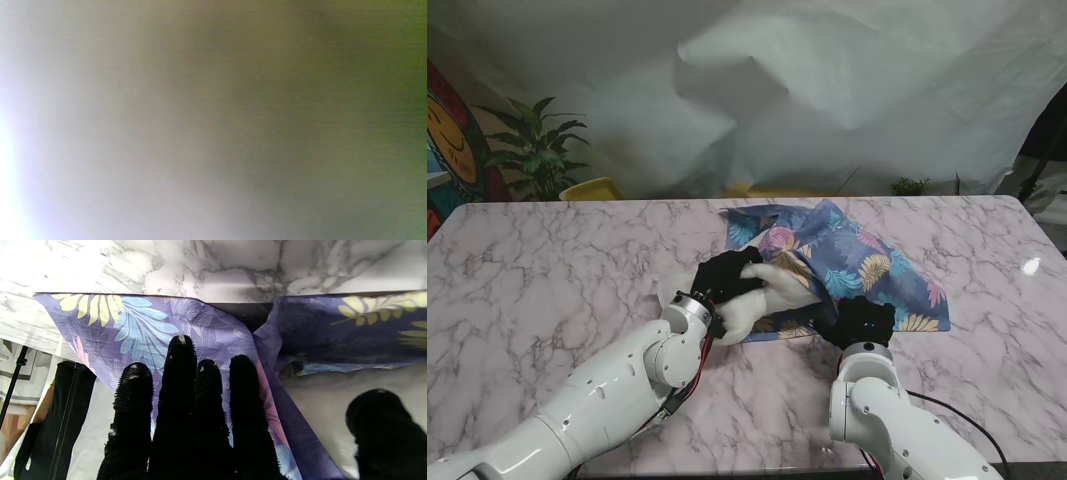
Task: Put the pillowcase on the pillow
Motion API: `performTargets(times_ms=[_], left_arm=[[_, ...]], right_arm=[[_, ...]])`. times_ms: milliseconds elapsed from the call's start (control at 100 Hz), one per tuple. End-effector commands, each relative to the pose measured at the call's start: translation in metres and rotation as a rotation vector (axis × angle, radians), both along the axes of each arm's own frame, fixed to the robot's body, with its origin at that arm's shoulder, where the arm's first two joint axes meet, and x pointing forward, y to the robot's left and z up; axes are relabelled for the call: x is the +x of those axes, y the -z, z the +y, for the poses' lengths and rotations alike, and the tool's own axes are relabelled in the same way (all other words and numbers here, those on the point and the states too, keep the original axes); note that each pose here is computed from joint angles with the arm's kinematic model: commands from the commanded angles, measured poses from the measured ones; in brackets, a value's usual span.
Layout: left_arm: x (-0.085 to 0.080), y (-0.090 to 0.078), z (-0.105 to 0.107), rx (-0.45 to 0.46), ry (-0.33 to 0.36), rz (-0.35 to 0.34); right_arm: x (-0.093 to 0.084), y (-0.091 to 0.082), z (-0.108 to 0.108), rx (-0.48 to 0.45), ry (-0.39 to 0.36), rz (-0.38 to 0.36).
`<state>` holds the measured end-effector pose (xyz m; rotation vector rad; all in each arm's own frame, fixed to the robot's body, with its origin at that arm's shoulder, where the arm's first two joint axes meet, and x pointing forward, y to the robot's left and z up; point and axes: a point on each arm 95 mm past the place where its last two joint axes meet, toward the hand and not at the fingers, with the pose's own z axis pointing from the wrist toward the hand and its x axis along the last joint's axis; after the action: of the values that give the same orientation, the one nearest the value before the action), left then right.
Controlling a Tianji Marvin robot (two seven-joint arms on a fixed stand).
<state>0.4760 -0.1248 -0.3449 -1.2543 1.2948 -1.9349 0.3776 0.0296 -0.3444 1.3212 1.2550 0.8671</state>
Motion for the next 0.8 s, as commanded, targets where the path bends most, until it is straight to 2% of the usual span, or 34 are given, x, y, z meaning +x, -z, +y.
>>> performTargets(times_ms=[0,240,360,500,610,680,790], left_arm=[[0.000,-0.005,-0.005,-0.011,0.014,-0.004],[-0.002,-0.003,-0.006,-0.019,0.017,-0.005],[-0.003,-0.003,-0.007,-0.022,0.018,-0.008],[-0.003,-0.003,-0.007,-0.027,0.015,-0.010],[-0.003,-0.003,-0.008,-0.031,0.007,-0.008],[-0.003,-0.003,-0.009,-0.033,-0.003,-0.006],[-0.001,-0.004,-0.013,-0.034,-0.027,-0.009]], right_arm=[[0.005,0.002,-0.003,-0.007,0.024,-0.001],[0.018,0.009,-0.003,-0.082,0.079,-0.042],[0.028,0.012,-0.004,-0.092,0.099,-0.120],[0.040,0.017,-0.004,-0.028,0.111,-0.253],[0.046,0.016,-0.003,0.029,0.097,-0.320],[0.046,0.014,-0.001,0.072,0.078,-0.328],[0.039,0.005,0.006,0.150,0.036,-0.293]])
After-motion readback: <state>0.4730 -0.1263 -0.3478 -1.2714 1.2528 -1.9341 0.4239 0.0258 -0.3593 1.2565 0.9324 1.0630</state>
